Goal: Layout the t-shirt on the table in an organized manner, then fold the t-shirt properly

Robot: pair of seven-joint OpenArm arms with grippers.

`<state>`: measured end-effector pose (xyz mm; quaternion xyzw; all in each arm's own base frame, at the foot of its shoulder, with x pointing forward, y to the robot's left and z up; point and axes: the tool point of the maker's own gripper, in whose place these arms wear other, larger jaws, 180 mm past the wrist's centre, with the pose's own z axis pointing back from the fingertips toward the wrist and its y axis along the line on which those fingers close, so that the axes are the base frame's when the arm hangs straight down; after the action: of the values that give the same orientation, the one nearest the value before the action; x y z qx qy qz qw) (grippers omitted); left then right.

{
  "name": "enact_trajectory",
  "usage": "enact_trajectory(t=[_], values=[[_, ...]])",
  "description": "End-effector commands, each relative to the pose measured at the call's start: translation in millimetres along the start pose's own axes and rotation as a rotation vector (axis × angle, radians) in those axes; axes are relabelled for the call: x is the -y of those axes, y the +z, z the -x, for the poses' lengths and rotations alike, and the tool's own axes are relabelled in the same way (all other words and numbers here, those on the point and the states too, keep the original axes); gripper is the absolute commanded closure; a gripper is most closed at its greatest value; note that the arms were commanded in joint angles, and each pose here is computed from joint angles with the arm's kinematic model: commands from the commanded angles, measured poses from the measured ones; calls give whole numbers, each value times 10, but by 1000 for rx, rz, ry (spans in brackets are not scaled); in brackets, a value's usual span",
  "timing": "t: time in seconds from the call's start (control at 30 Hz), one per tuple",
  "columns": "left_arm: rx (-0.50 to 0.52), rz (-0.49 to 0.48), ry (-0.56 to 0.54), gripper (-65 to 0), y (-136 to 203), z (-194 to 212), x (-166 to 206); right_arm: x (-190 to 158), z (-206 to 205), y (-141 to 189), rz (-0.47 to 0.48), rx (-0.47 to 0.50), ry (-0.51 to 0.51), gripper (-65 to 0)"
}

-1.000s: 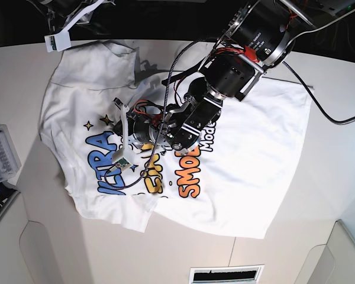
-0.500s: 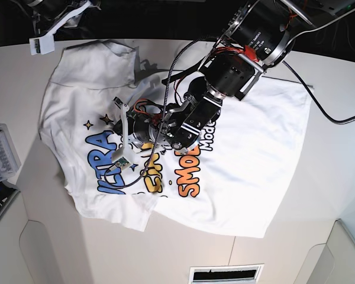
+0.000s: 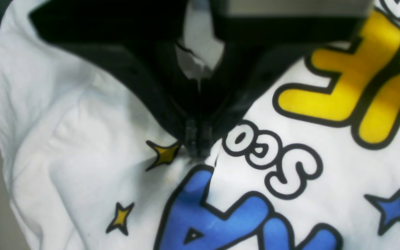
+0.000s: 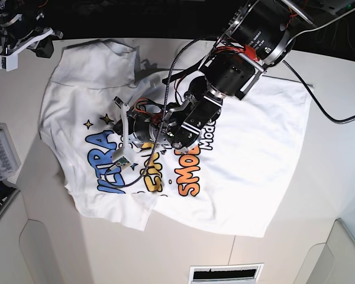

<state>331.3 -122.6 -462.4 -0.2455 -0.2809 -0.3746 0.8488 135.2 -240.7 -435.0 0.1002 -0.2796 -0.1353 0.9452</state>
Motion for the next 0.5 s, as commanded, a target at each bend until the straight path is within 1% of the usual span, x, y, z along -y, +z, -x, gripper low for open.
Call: enact_trajectory(t=[0.0,0.1,0.17,0.33,0.47], values=[[-18,-30,-23,0,19,-44,-78,41,-102,-12,-3,35,-1,0],[-18,-30,-24,0,19,-44,-79,110,-36,-170,-12,7,-52,0],[-19,-31,-26,0,19,-42,-79,126,-31,-266,-33,4,-110,0],[-19,-32,-26,0,19,-43,-80,32,-118,-539,-105,7,-227,0],[-23,-35,-31,0,20,-35,-86,-95,15,-712,-182,-60,-309,0]])
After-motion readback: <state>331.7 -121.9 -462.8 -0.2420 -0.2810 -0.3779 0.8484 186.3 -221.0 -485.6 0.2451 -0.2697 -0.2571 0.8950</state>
